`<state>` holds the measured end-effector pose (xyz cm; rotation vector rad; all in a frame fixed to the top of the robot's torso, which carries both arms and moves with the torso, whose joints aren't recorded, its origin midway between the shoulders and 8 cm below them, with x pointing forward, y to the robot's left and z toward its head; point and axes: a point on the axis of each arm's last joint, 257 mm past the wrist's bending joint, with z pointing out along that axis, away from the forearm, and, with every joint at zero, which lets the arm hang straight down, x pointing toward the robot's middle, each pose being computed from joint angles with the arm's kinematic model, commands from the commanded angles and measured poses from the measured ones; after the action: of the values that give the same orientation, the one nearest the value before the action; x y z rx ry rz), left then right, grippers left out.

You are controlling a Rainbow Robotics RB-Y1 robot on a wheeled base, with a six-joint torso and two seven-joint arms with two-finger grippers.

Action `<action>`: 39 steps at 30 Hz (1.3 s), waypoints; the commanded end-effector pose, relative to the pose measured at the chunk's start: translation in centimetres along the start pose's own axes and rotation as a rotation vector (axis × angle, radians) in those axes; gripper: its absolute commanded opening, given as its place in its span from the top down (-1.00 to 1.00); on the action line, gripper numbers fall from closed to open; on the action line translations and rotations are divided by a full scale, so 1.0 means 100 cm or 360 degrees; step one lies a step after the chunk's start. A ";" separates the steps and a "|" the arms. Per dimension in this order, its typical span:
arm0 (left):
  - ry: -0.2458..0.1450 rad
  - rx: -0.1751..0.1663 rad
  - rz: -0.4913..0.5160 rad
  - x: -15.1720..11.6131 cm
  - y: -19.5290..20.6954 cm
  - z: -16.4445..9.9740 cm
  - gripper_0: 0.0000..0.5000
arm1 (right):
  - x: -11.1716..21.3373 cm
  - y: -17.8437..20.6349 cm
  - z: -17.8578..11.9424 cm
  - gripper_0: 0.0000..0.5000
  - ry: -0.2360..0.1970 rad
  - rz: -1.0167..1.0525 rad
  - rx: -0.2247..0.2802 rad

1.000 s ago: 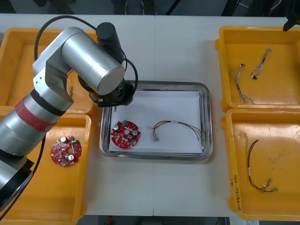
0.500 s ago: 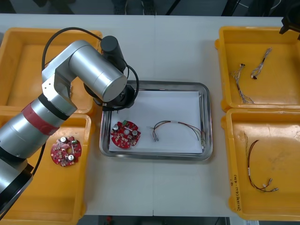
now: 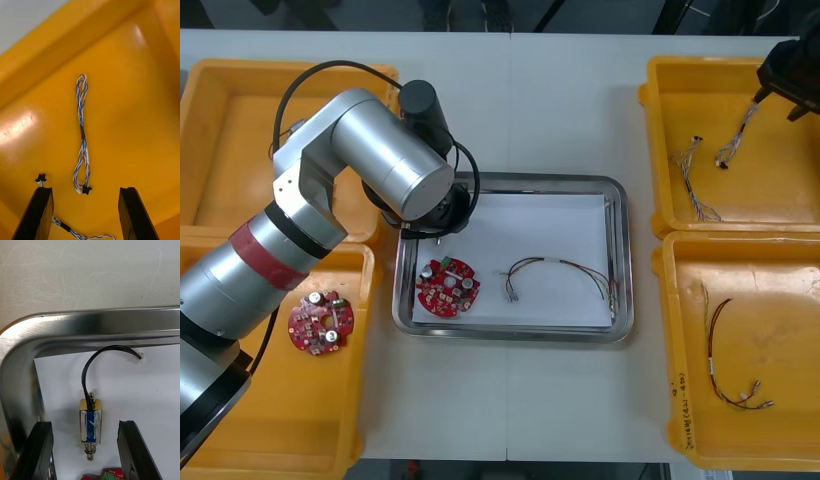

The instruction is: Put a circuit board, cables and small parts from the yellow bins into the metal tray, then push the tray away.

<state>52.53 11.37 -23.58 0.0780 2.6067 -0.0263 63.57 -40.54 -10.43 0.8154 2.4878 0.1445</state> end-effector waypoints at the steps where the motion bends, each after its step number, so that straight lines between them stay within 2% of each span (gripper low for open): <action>1: -0.0061 0.0073 -0.0030 -0.002 -0.027 -0.017 -1.00 | -0.006 0.036 -0.016 -1.00 -0.0031 0.0009 -0.0093; 7: -0.0081 0.0048 -0.0015 -0.008 -0.019 -0.043 -1.00 | 0.005 0.040 -0.002 -1.00 0.0001 0.0033 -0.0139; 11: -0.0086 0.0062 -0.0026 -0.013 -0.011 -0.059 -1.00 | 0.011 0.035 0.007 -1.00 0.0021 0.0036 -0.0136; 21: -0.0015 0.0066 0.0078 -0.033 0.044 -0.102 -1.00 | 0.031 0.017 0.034 -1.00 0.0069 0.0020 -0.0078; 26: -0.0022 0.0047 0.0145 -0.042 0.070 -0.113 -1.00 | 0.040 0.018 0.046 -1.00 0.0073 0.0021 -0.0075; 30: -0.0005 0.0057 0.0188 -0.050 0.092 -0.117 -1.00 | 0.049 0.020 0.058 -1.00 0.0082 0.0033 -0.0098; 39: 0.0038 0.0036 0.0323 -0.072 0.140 -0.121 -1.00 | 0.066 0.011 0.076 -1.00 0.0118 0.0030 -0.0072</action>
<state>51.81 23.27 -13.63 0.2872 2.6710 -0.0225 63.12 -36.85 -19.28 0.8156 2.5498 0.2160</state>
